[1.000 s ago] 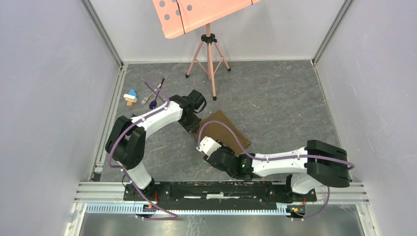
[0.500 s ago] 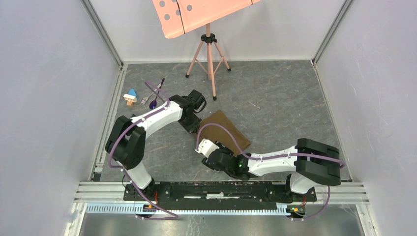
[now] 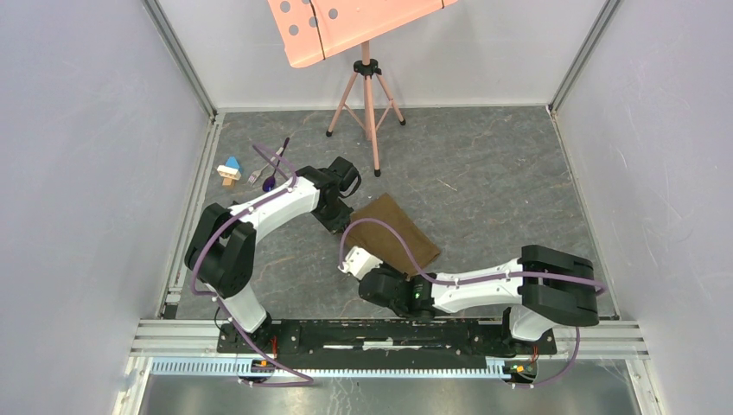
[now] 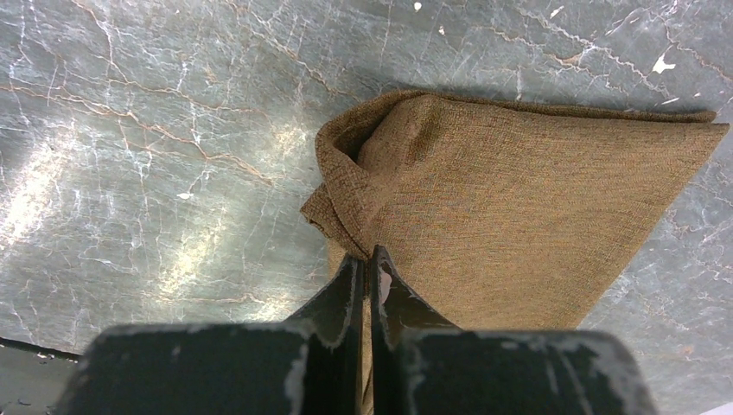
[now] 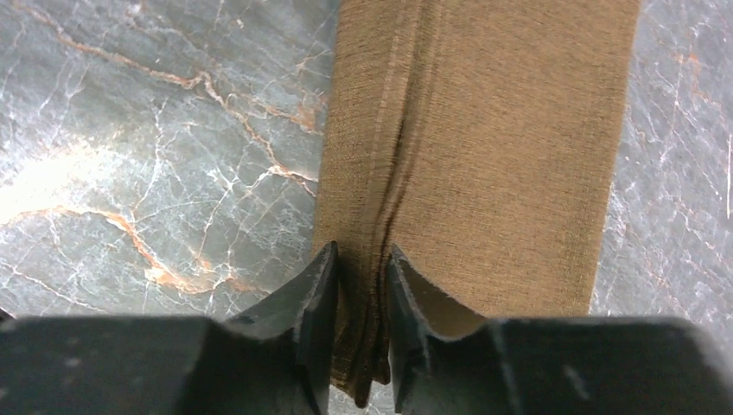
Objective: Fold the napkin into a case and place the utensils inside
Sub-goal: Fold the lower triangle-folded napkin at the center of the board.
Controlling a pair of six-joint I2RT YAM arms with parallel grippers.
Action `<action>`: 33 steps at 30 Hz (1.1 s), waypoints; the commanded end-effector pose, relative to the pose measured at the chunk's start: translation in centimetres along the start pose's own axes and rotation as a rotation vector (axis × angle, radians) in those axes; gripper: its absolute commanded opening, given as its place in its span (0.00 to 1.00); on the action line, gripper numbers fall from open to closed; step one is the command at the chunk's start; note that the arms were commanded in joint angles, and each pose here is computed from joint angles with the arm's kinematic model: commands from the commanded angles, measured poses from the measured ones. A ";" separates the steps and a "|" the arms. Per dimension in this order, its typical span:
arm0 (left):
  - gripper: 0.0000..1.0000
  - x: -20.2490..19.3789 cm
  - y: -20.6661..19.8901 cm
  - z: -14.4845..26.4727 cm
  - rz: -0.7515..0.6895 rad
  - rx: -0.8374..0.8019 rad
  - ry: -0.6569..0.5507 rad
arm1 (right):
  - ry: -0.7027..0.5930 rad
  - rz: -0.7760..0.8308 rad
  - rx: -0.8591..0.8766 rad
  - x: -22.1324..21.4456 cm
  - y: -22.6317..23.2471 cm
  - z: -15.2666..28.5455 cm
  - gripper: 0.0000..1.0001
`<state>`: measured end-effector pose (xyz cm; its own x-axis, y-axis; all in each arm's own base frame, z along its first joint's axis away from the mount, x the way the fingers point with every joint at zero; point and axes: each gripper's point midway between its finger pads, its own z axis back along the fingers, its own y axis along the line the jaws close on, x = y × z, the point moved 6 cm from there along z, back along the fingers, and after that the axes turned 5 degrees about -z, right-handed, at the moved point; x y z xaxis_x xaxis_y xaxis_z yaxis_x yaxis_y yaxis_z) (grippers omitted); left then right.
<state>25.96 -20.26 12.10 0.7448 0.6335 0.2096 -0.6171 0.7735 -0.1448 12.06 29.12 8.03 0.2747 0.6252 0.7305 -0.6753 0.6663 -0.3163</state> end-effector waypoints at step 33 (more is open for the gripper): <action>0.05 -0.2 -5.1 -1.5 -0.173 -0.068 -0.021 | -0.061 -0.536 0.321 -4.4 -3.9 -0.7 0.00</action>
<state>27.80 -23.80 11.01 0.8193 0.5386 0.1965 -0.5165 0.8421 -0.1548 14.36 24.26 5.41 0.5691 0.2500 0.7833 -0.6381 0.7351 0.2291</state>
